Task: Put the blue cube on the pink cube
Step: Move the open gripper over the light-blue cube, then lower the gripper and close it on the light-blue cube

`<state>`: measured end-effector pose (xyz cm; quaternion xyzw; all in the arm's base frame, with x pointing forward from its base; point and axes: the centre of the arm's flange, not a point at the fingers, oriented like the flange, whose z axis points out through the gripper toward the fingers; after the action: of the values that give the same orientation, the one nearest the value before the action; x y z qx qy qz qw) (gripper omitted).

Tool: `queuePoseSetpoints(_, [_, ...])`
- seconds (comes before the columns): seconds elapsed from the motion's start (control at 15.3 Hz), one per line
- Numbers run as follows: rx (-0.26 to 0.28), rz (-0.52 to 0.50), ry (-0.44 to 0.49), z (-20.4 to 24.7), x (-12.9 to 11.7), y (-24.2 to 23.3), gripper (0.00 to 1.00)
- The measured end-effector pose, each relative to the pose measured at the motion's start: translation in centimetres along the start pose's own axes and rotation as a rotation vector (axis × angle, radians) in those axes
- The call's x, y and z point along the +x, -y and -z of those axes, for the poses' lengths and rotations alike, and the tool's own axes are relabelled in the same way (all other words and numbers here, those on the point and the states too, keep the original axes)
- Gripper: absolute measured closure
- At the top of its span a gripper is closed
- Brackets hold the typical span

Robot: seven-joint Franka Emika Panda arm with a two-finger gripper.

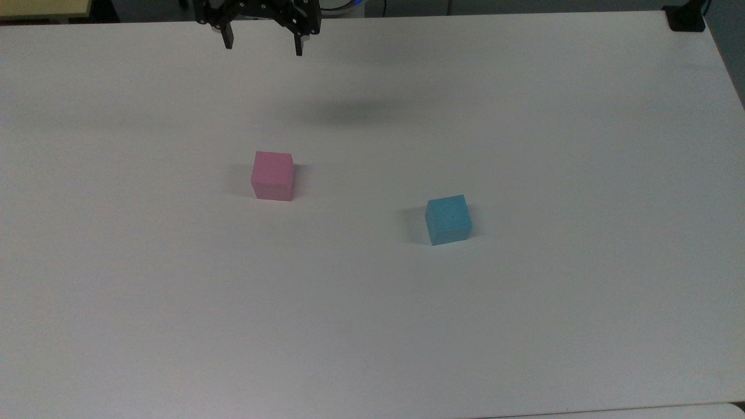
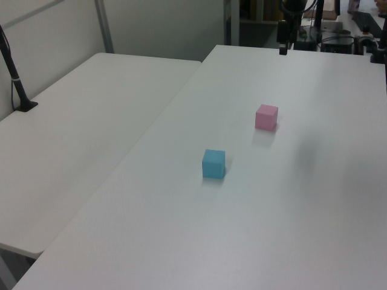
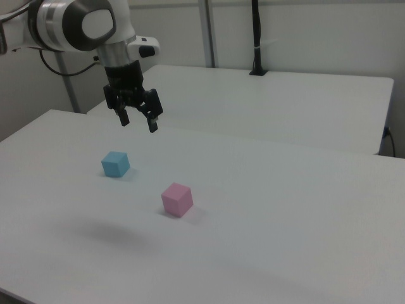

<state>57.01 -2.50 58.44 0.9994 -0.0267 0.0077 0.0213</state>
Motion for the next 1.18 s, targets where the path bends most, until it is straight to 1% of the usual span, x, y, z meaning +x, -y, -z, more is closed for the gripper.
queuePoseSetpoints(0.26, [0.001, 0.007, 0.004, -0.8, 0.5, 0.5, 0.00])
queuePoseSetpoints(0.39, [0.015, 0.022, -0.012, -1.7, 1.4, 1.6, 0.00])
queuePoseSetpoints(0.52, [0.064, 0.065, -0.039, -3.6, 3.2, 5.4, 0.00])
queuePoseSetpoints(0.66, [0.104, 0.105, -0.064, -6.5, 5.3, 10.7, 0.00])
queuePoseSetpoints(0.85, [0.118, 0.133, -0.106, -11.2, 7.7, 18.3, 0.00])
queuePoseSetpoints(1.05, [0.121, 0.176, -0.117, -14.6, 8.4, 24.0, 0.00])
queuePoseSetpoints(1.18, [0.110, 0.210, -0.110, -17.3, 8.4, 26.8, 0.00])
